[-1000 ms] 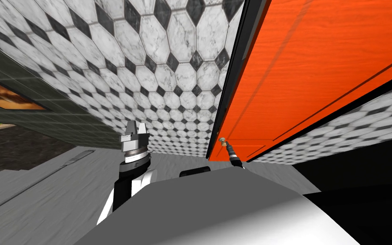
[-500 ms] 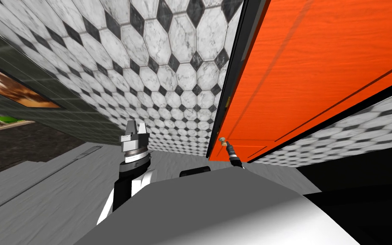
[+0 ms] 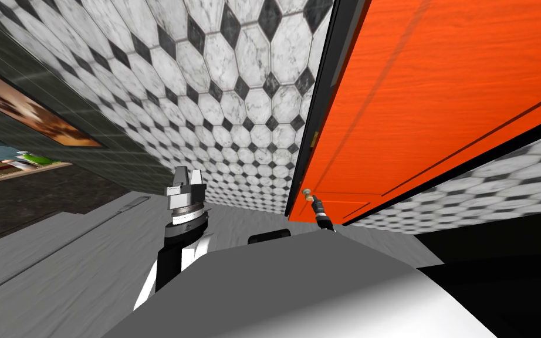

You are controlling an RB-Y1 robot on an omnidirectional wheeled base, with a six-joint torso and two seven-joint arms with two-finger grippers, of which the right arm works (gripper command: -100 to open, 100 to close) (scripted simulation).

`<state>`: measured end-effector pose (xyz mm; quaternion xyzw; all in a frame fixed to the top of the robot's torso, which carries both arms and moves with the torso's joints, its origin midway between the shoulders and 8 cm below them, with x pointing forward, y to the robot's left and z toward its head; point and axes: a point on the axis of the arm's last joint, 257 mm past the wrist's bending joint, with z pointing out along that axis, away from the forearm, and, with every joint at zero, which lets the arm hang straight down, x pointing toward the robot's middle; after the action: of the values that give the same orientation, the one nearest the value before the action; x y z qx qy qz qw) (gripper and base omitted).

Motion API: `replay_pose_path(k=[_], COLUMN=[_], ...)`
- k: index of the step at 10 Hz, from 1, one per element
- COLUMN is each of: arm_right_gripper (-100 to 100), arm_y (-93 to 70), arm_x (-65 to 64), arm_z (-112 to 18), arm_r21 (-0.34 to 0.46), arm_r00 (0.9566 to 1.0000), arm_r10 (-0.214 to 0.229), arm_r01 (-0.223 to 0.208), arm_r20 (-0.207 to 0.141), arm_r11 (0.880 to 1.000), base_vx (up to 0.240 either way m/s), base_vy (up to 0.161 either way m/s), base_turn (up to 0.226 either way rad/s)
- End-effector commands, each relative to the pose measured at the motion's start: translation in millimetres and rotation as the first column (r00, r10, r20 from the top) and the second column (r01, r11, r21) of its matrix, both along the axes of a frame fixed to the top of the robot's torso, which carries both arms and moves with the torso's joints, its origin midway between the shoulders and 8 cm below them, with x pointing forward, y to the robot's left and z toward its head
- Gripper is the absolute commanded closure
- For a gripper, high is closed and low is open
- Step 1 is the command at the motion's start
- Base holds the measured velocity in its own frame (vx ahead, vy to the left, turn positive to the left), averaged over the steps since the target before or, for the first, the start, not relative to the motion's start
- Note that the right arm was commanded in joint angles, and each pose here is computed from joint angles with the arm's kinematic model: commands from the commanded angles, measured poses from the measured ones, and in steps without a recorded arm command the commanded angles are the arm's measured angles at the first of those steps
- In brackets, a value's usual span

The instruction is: Pull the door open

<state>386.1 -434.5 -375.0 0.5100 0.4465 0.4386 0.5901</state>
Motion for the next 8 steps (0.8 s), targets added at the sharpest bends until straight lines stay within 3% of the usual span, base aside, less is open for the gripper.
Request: replay_pose_path(k=[1,2,5,6,7,8], arm_right_gripper=[100,100,100,100,100,100], arm_y=[9.4,8.3,8.3,7.2,7.2,6.2], arm_x=[7.5,8.7,8.7,9.9,9.9,11.0], arm_z=[6.4,6.4,6.4,6.4,6.4,6.2], arm_r21=[0.038,0.09,0.095,0.151,0.151,0.207], arm_r00=[0.9994,0.9991,0.9991,0.9985,0.9985,0.9978], arm_r10=[0.016,0.009,0.009,0.001,0.001,-0.008], arm_r01=[-0.017,-0.012,-0.013,-0.009,-0.009,-0.006], arm_r20=[0.029,0.04,0.042,0.054,0.054,0.066], arm_r11=[0.999,0.996,0.995,0.988,0.988,0.978], base_vx=[-0.037,-0.05,-0.022,-0.029,-0.035,-0.045], base_vy=[-0.024,-0.015,-0.007,-0.008,-0.011,-0.018], base_turn=[0.055,0.095,0.014,0.05,0.057,0.086])
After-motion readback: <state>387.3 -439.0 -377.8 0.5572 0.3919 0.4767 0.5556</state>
